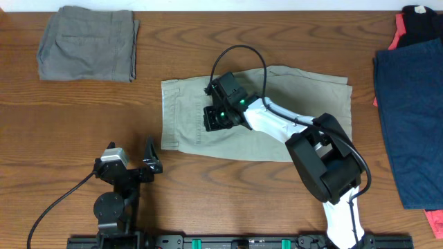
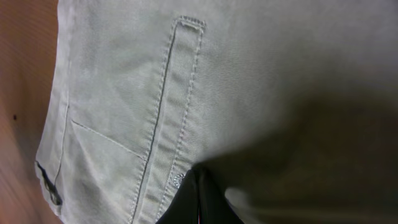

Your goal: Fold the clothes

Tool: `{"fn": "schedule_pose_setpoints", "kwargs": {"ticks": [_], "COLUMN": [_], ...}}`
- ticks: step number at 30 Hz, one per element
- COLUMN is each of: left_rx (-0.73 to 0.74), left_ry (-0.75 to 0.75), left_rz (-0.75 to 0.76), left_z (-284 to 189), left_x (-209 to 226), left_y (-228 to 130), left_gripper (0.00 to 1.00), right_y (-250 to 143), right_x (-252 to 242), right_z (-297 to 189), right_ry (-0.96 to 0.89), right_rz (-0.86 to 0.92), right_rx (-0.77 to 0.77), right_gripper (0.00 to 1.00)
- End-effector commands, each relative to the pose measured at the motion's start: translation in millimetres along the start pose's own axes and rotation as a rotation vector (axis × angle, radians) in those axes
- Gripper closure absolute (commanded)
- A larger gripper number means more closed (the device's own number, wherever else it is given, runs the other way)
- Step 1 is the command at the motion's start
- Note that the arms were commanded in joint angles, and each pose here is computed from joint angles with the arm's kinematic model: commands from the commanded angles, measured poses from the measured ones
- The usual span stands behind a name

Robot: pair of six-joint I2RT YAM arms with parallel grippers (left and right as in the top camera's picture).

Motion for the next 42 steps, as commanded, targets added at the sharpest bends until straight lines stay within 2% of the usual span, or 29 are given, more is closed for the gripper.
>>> {"fn": "schedule_pose_setpoints", "kwargs": {"ticks": [1, 9, 18, 22, 26, 28, 29, 31, 32, 36, 38, 42], "left_rx": [0.038, 0.038, 0.038, 0.038, 0.038, 0.038, 0.038, 0.038, 0.038, 0.038, 0.038, 0.038], "left_ry": [-0.002, -0.002, -0.002, -0.002, -0.002, -0.002, -0.002, -0.002, -0.002, -0.002, -0.002, -0.002], "left_rz": [0.005, 0.005, 0.005, 0.005, 0.005, 0.005, 0.005, 0.005, 0.005, 0.005, 0.005, 0.005], "left_z": [2, 2, 2, 2, 2, 2, 2, 2, 2, 2, 2, 2], "left_x": [0, 0, 0, 0, 0, 0, 0, 0, 0, 0, 0, 0], "left_y": [-13, -13, -13, -13, -13, -13, -13, -13, -13, -13, -13, -13], "left_gripper": [0.02, 0.02, 0.02, 0.02, 0.02, 0.02, 0.02, 0.02, 0.02, 0.02, 0.02, 0.02], "right_y": [-14, -38, -46, -35, -15, -1, 5, 18, 25, 46, 55, 69], "right_x": [0, 1, 9, 4, -4, -10, -14, -26, -35, -66, -81, -116], "right_z": [10, 14, 17, 10, -17, -40, -52, -81, -99, -160, -188, -239], "right_ry": [-0.021, -0.077, -0.075, -0.09, -0.153, -0.193, -0.213, -0.259, -0.285, -0.327, -0.333, -0.355], "right_rz": [0.027, 0.032, 0.028, 0.035, 0.047, 0.058, 0.072, 0.112, 0.14, 0.213, 0.235, 0.276], "right_rx": [0.038, 0.129, 0.139, 0.101, 0.001, -0.066, -0.096, -0.164, -0.2, -0.306, -0.355, -0.458], "right_gripper": [0.99, 0.99, 0.99, 0.99, 0.98, 0.88, 0.79, 0.4, 0.31, 0.18, 0.03, 0.01]}}
Point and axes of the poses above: each gripper's point midway between its finger pads, its own z axis out along the fingers, its own x axis along the line the jaws close on, y = z × x, the point moved 7 cm from there along -z, back along the fingers, and after that the axes turned 12 degrees about z, right-handed, at the moved point
